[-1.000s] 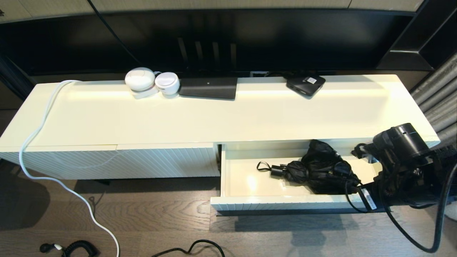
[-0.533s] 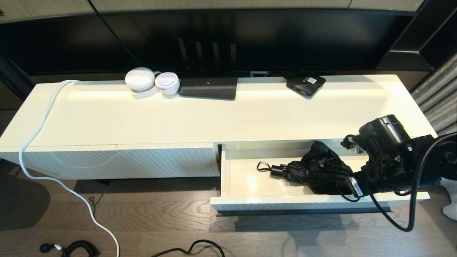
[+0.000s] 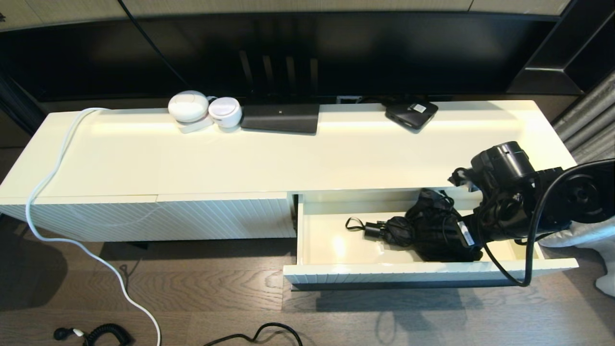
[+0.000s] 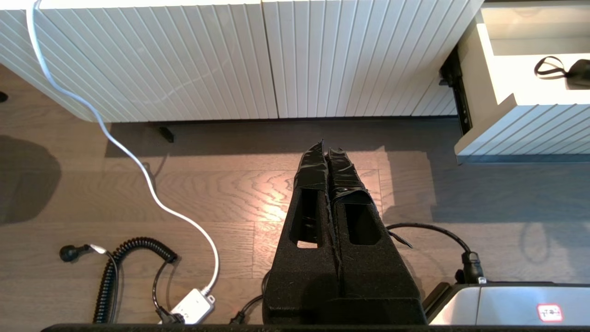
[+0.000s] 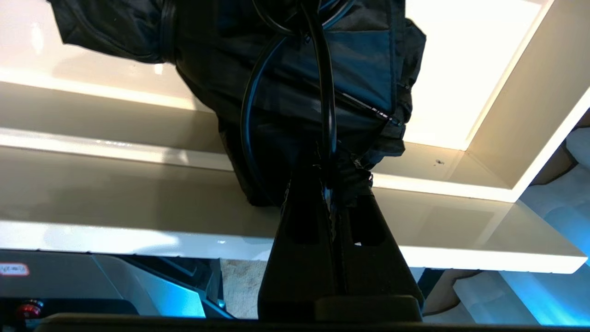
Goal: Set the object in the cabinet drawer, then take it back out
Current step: Put the data cable in the drawer
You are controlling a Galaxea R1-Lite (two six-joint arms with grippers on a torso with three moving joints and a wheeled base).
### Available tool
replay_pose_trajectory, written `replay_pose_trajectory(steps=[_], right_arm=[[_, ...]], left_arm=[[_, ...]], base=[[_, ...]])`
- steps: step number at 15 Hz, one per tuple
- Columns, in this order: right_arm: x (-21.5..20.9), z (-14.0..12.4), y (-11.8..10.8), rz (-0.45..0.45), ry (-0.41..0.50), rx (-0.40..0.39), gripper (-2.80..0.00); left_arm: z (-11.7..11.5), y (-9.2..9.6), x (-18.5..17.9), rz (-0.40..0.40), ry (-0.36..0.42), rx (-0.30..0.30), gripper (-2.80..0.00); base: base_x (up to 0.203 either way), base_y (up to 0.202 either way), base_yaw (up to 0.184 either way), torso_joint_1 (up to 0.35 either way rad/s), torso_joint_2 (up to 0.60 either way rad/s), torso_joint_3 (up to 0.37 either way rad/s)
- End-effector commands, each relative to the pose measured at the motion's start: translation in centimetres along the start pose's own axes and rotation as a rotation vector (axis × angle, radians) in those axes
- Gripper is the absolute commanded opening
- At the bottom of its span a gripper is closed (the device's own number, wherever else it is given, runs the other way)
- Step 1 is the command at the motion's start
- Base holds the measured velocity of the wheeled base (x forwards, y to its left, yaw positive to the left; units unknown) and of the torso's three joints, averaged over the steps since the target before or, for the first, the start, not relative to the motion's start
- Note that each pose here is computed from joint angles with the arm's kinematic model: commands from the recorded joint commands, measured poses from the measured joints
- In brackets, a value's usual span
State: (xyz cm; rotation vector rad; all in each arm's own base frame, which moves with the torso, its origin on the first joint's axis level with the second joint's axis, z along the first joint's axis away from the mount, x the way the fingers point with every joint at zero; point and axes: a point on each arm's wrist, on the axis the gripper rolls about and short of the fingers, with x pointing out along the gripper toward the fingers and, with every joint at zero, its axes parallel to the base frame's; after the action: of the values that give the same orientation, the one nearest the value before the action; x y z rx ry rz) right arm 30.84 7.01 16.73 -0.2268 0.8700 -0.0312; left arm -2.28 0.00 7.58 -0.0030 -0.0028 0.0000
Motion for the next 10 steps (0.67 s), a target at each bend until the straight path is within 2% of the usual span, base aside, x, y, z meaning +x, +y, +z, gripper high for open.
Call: replay_pose_trajectory(steps=[1,10], right_arm=[[0.3,0.0,-0.1,-0.005,0.007,0.0,-2.8],[0.3,0.7,-2.1,-0.042,-0.027,0.017,-2.8]], left_arm=[[0.0,0.0,0.0,0.0,0.0,0.0,-2.8],[0.0,0.0,0.0,0.0,0.001,0.0,-2.8]], base=[[0.0,0.0,0.0,0.0,0.0,0.0],[0.0,0.0,0.0,0.0,0.0,0.0]])
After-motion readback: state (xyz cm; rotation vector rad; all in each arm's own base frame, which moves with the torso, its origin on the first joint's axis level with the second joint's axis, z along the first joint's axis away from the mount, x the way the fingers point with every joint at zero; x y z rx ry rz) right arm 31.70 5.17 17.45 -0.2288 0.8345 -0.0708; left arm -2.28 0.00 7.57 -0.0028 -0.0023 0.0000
